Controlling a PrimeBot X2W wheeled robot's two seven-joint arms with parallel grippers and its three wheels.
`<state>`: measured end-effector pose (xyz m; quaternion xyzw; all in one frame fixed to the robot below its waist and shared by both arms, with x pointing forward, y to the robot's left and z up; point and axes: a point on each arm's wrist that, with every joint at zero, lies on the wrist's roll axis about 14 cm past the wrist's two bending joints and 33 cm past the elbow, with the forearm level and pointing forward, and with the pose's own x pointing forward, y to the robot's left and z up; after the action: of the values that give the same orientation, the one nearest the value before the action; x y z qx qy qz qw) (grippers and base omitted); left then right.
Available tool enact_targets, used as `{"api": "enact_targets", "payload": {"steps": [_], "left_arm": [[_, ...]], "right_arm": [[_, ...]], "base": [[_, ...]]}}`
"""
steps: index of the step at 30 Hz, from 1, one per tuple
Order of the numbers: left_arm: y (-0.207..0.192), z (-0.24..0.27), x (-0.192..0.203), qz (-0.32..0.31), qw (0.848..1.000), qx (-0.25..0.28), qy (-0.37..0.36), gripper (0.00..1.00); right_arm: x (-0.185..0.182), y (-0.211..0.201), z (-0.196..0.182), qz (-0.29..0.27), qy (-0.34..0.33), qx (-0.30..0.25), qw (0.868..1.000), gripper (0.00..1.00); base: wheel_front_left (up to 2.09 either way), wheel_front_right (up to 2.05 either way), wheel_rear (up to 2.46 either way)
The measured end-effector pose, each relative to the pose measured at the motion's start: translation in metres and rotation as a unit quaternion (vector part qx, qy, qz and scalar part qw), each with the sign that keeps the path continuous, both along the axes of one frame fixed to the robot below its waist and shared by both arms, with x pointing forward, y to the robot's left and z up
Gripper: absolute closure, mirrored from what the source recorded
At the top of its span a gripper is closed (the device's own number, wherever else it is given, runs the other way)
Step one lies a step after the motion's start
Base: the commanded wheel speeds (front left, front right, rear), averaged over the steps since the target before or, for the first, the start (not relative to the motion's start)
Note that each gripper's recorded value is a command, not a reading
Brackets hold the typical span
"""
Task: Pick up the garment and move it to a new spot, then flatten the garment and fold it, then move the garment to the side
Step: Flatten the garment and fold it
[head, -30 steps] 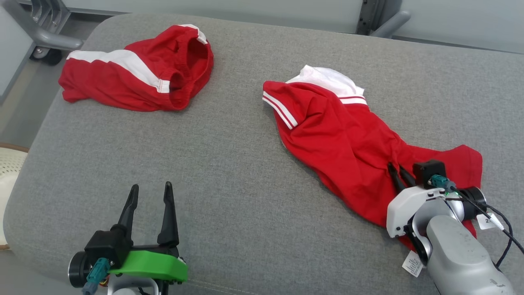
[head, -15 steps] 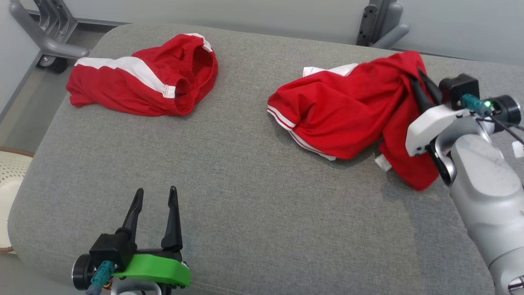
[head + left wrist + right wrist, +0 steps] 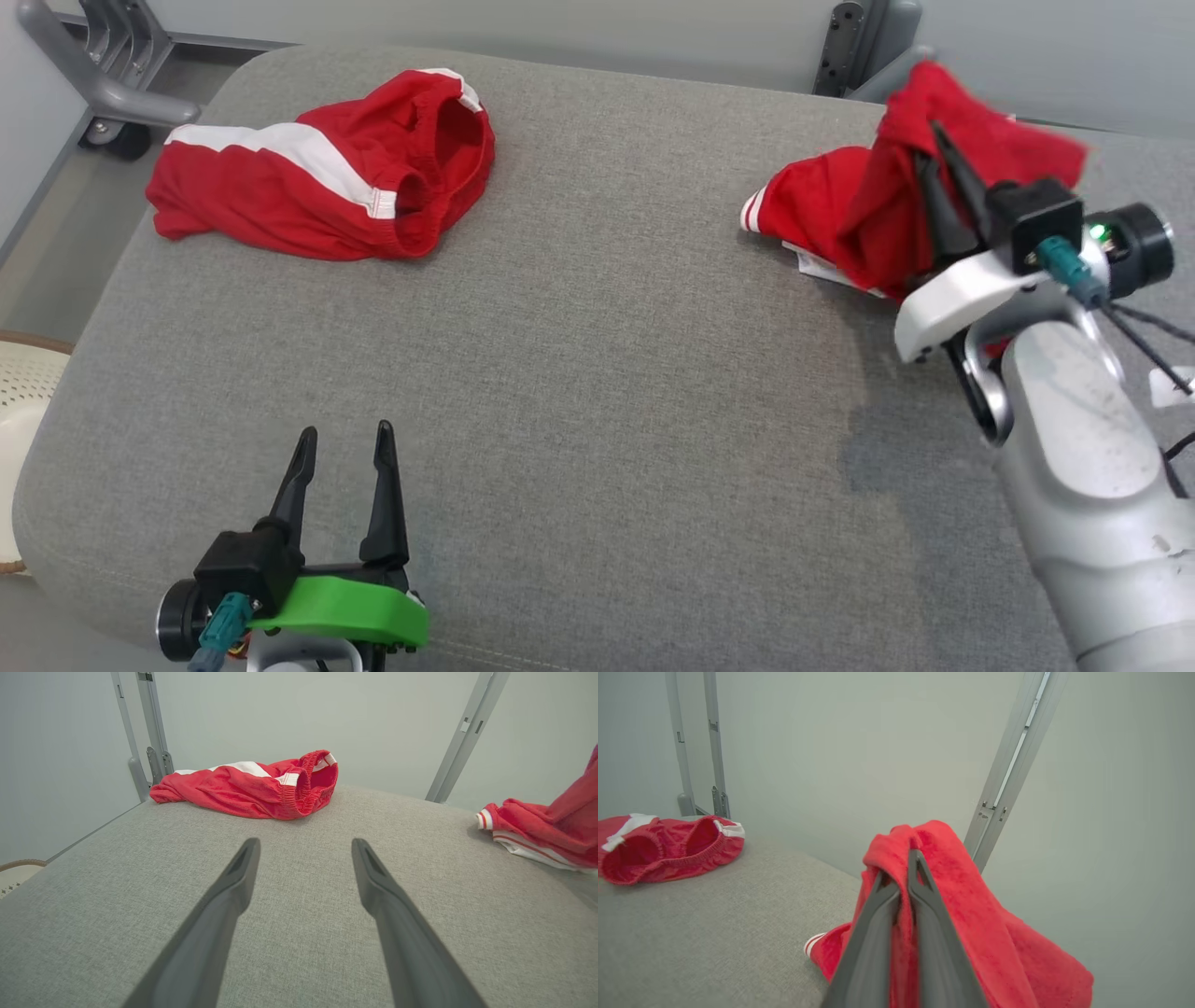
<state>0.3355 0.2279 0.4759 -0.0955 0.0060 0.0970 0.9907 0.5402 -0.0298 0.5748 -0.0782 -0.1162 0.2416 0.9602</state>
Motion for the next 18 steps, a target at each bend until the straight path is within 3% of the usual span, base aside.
{"api": "enact_targets", "payload": {"steps": [6, 18], "left_arm": [[-0.007, -0.003, 0.008, -0.013, 1.000, -0.001, 0.004, 0.00], [-0.017, -0.004, 0.019, -0.031, 0.999, -0.003, 0.002, 0.00]], "right_arm": [[-0.036, 0.017, -0.062, 0.032, 0.080, 0.002, 0.996, 1.00], [-0.115, 0.058, -0.115, 0.110, 0.166, 0.024, 0.980, 1.00]], "base": [[0.00, 0.00, 0.00], [0.00, 0.00, 0.00]]}}
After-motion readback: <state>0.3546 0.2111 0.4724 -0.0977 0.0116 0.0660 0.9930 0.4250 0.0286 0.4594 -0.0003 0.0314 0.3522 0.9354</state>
